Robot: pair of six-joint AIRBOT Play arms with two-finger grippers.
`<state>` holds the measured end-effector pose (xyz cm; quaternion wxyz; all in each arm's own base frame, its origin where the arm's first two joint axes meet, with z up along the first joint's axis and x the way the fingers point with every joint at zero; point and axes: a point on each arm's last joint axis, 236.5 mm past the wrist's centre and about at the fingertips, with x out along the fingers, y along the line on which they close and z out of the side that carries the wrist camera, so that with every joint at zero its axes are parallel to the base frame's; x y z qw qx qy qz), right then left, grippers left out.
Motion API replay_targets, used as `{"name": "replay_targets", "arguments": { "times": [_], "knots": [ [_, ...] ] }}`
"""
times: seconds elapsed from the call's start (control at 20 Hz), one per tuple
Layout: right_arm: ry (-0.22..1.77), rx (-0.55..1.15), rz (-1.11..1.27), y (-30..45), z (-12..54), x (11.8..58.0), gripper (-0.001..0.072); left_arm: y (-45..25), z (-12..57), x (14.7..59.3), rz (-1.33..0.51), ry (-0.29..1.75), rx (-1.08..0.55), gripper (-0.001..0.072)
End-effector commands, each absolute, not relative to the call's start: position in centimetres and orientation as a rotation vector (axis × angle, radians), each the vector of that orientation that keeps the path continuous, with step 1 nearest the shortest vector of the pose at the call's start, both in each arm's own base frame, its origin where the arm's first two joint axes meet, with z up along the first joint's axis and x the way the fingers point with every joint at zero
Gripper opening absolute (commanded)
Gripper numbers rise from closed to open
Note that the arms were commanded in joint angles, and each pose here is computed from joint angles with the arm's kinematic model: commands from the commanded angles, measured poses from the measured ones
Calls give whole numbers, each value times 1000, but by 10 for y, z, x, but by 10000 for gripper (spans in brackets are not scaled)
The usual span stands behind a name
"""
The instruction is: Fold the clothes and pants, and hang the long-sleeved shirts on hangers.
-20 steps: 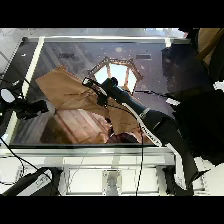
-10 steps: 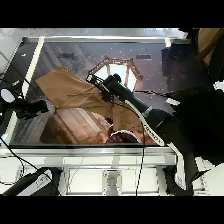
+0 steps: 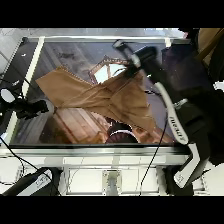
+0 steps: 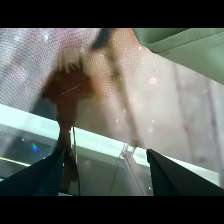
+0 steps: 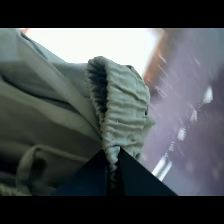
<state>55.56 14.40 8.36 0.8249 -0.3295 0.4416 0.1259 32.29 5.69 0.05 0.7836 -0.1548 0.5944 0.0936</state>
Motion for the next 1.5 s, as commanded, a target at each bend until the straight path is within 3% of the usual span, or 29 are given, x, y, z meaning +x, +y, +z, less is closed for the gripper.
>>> {"name": "replay_targets", "arguments": {
  "times": [0.0, 0.25, 0.3, 0.35, 0.4, 0.6, 0.7, 0.9, 1.0, 1.2, 1.3, 1.35, 1.45],
  "knots": [
    [1039, -496, 60, 23, 85, 562, 33, 57, 0, 323, 202, 1283, -335, 560],
    [1079, -90, -162, -99, 77, 550, 35, 57, 0, 323, 202, 1282, -335, 561],
    [1072, 29, -136, -97, 74, 550, 198, 57, 0, 323, 202, 1282, -335, 561],
    [1069, 132, -87, -91, 70, 550, 537, 56, 1, 323, 200, 1282, -337, 560],
    [1082, 203, -53, -86, 65, 547, 562, 56, 1, 323, 200, 1281, -337, 561],
    [1282, 202, -87, -108, 58, 491, 550, 58, 2, 328, 215, 1259, -353, 561],
    [1323, 177, -35, -103, 74, 468, 549, 66, 12, 354, 321, 1120, -493, 561],
    [1124, 183, 206, -44, 150, 467, 539, 51, 30, 422, 310, 853, -817, 560],
    [1007, 158, 344, -6, 192, 462, 412, 36, 3, 430, 286, 913, -872, 560],
    [891, 96, 416, 28, 241, 444, 413, 22, -50, 439, 332, 1003, -1095, 557],
    [871, 90, 417, 30, 251, 439, 413, 19, -62, 447, 350, 998, -1200, 535],
    [868, 88, 417, 30, 252, 437, 413, 23, -65, 455, 364, 961, -1234, 441],
    [870, 89, 424, 32, 253, 435, 413, 28, -66, 470, 382, 889, -1258, 403]
  ]
}}
